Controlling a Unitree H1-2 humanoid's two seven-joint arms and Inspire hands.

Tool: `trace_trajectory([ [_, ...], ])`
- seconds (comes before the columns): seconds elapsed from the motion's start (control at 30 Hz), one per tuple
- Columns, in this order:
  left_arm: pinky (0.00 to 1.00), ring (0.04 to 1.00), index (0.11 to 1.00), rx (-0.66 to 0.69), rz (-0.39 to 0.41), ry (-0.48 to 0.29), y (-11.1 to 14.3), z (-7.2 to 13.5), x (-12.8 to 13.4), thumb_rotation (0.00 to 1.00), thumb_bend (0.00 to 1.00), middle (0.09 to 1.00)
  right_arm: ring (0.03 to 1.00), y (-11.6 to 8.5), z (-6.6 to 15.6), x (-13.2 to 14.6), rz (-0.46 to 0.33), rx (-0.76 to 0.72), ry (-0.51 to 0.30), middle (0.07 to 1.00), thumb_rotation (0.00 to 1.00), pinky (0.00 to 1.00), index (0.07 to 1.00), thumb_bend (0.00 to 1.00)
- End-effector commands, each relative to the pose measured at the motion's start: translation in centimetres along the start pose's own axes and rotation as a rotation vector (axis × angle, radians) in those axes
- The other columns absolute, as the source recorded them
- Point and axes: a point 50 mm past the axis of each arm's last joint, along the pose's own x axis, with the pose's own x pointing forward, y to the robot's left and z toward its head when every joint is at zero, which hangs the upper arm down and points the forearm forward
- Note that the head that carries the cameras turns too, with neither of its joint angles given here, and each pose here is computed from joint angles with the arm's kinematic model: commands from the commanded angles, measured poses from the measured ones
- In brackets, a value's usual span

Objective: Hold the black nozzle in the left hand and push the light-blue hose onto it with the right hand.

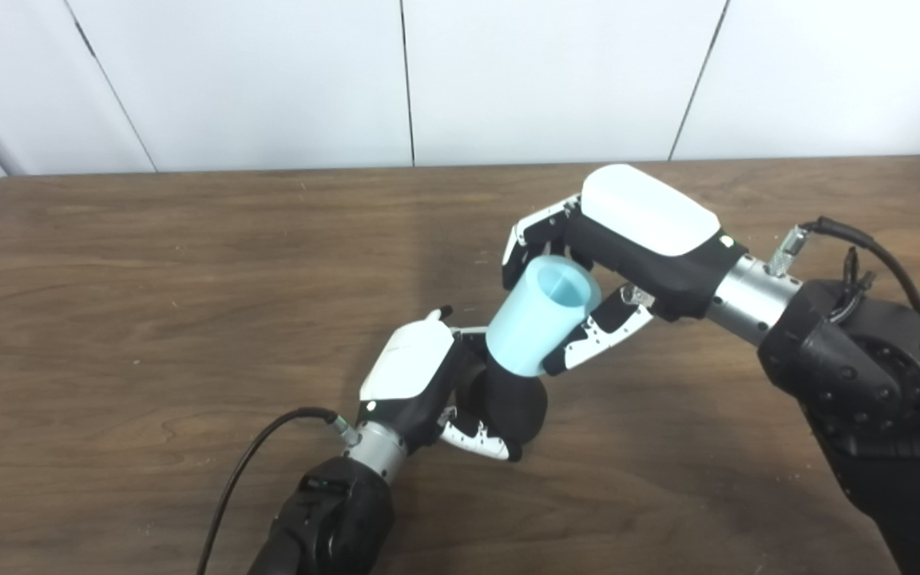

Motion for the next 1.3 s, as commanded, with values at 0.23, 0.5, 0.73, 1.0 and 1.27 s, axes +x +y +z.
trace_trajectory([
  [0.23, 1.0, 0.724, 0.455, 0.008, -0.119, 0.041, -1.9, -0.6, -0.3, 0.0, 0.52, 0.533, 0.424, -1.6, 0.5, 0.6, -0.054, -0.039, -0.046, 0.497, 0.0, 0.32, 0.509, 0.5],
  [0.5, 1.0, 0.719, 0.457, 0.008, -0.124, 0.037, -2.0, -0.4, -0.4, 0.0, 0.52, 0.53, 0.434, -1.9, 0.9, 1.1, -0.024, -0.073, -0.06, 0.505, 0.0, 0.31, 0.51, 0.5],
  [0.73, 1.0, 0.72, 0.458, 0.011, -0.122, 0.036, -1.8, -0.3, -0.3, 0.0, 0.52, 0.53, 0.427, -1.4, 0.9, 1.3, 0.023, -0.102, -0.064, 0.502, 0.0, 0.32, 0.494, 0.5],
  [1.0, 1.0, 0.718, 0.459, 0.004, -0.123, 0.041, -1.9, -0.3, -0.3, 0.0, 0.52, 0.529, 0.424, -1.4, 1.8, 2.3, 0.114, -0.159, -0.116, 0.505, 0.0, 0.32, 0.493, 0.5],
  [1.27, 1.0, 0.723, 0.46, 0.001, -0.123, 0.04, -2.0, -0.1, -0.4, 0.0, 0.52, 0.528, 0.427, -2.0, 1.7, 3.6, 0.228, -0.278, -0.152, 0.528, 0.0, 0.3, 0.519, 0.49],
])
